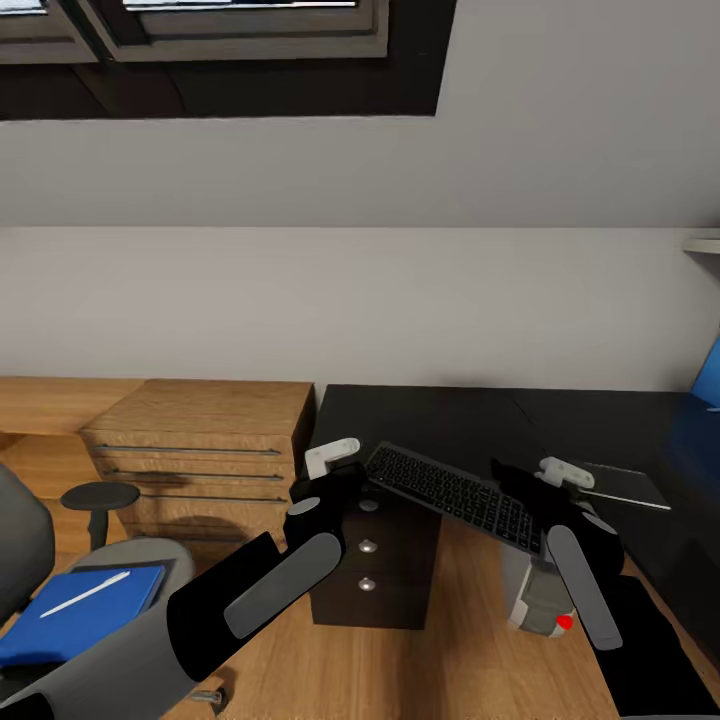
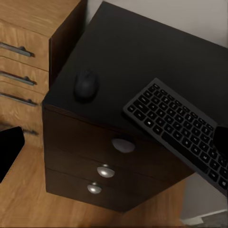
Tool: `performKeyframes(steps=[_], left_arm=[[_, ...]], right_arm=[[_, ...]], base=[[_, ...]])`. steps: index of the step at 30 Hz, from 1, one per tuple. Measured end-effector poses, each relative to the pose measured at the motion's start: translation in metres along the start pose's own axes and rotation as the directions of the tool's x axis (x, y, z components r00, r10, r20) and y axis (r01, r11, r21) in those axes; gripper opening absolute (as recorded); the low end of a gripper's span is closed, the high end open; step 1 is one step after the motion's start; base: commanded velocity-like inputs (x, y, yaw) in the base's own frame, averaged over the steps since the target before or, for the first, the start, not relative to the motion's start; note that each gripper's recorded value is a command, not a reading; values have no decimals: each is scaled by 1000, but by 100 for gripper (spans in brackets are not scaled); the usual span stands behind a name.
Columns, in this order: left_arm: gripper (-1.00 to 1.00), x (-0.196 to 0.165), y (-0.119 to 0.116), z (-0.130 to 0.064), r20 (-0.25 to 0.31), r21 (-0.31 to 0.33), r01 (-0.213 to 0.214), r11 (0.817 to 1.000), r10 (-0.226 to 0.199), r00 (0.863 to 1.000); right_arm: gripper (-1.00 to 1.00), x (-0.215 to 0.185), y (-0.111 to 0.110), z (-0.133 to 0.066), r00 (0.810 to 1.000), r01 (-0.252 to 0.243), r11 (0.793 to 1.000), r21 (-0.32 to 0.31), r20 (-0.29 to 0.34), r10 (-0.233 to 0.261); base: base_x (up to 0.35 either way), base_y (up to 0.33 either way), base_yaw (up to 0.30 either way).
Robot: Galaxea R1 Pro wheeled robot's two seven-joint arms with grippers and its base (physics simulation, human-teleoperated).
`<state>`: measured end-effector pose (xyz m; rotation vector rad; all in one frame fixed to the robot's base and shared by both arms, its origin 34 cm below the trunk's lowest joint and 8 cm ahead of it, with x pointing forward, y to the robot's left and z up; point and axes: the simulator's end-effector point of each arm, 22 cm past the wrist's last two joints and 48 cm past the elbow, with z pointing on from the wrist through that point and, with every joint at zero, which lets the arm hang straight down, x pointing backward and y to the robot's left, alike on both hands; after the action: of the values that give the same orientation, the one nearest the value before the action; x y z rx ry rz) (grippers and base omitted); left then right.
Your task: In the bedroom, organize the workspace by keeping the computer under the desk, ensuring the monitor is on the desk, placing the keyboard on the desk next to the monitor, placing the mouse on the desk next to the keyboard, moving the folder from the swivel chair onto the desk next to the mouse, stacking the notebook on top of the folder with the pen on top of the notebook, and positioning the swivel chair next to the desk.
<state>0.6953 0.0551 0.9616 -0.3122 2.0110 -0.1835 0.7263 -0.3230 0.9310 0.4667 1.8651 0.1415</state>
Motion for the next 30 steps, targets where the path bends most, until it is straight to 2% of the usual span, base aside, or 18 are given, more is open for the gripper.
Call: performKeyframes(steps=[7,12,13,17,18,25,30], left_arm=[[100,0,0,0,0,1,0,1000,0,1000],[100,-1,-1,-1,1,3,1,1000,-1,1000],[100,-2,-2,-2,3,6,3,1000,-3,1000],[100,-4,-3,-4,7,13,7,1000,-7,1000],[100,-4,-4,-5,8,15,7,1000,-8,1000],[100,-5,-4,-6,9,18,9,1000,-9,1000],[100,-5,-4,-6,10,18,9,1000,-9,1000]], right_arm=[[100,1,-4,1,1000,-5,1000,6,-4,5],[100,5,-21,4,1000,-26,999,39,-15,27],[100,3,-32,5,999,-45,997,59,-12,46],[100,-3,-54,5,994,-104,990,92,-2,105],[100,-4,-61,5,991,-135,986,98,-1,136],[100,13,-73,10,966,-248,964,96,-49,253],[100,28,-85,14,948,-300,948,110,-77,309]], base=[[-261,35,0],[-74,7,0],[-30,3,0],[-16,2,0],[-8,1,0],[-3,0,0],[0,0,0]])
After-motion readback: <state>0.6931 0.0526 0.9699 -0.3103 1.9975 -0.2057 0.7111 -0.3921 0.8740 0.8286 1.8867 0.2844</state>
